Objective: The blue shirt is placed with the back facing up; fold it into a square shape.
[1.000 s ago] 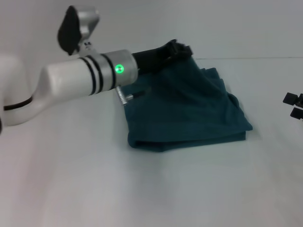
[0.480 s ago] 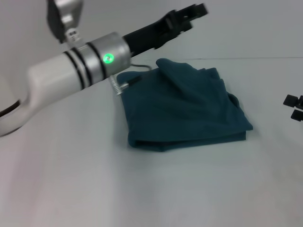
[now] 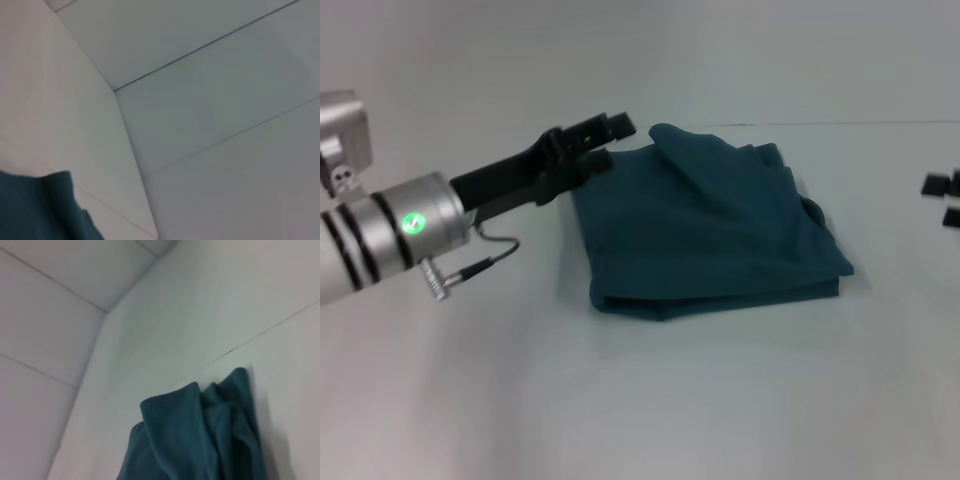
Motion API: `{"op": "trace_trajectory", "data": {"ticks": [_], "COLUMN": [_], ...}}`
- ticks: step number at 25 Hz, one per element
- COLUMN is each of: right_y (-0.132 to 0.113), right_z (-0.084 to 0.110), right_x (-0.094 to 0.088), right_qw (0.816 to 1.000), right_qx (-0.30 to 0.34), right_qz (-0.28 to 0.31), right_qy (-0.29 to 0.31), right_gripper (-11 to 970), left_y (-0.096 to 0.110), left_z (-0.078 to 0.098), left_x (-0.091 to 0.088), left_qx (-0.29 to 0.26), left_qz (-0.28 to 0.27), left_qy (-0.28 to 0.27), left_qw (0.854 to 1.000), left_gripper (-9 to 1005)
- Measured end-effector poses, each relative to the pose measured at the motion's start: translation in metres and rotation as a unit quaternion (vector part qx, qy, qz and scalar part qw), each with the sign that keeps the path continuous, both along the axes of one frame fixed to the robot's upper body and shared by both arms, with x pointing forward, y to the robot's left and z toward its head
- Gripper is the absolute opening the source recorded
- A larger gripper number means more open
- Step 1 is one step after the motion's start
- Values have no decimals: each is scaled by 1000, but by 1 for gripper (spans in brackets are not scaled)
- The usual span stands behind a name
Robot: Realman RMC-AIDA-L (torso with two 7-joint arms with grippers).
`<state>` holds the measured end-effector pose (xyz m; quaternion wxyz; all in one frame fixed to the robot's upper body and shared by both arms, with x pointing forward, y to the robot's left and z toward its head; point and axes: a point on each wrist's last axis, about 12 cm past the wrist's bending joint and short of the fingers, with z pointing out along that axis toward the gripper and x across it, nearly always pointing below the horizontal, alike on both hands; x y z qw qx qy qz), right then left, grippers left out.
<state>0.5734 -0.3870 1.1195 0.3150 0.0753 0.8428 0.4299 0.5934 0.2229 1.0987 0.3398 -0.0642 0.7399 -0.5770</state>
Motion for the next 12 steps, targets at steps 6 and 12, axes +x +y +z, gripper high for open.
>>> {"op": "trace_trajectory", "data": {"ticks": [6,12], "right_y": [23,54], "right_z": [36,66], "right_x": [54,90], "right_qw": [996,991], "right_qx": [-79,-129], "right_qz": [13,25], "right_qy": [36,29], "right_gripper": [927,927], "left_y": [9,18], "left_z": [-7,-9], "left_x": [-14,-27], "left_qx": [10,67], "left_qz": [-16,-77], "left_qy": [1,-10], "left_qw": [1000,995], "left_gripper": [736,736]}}
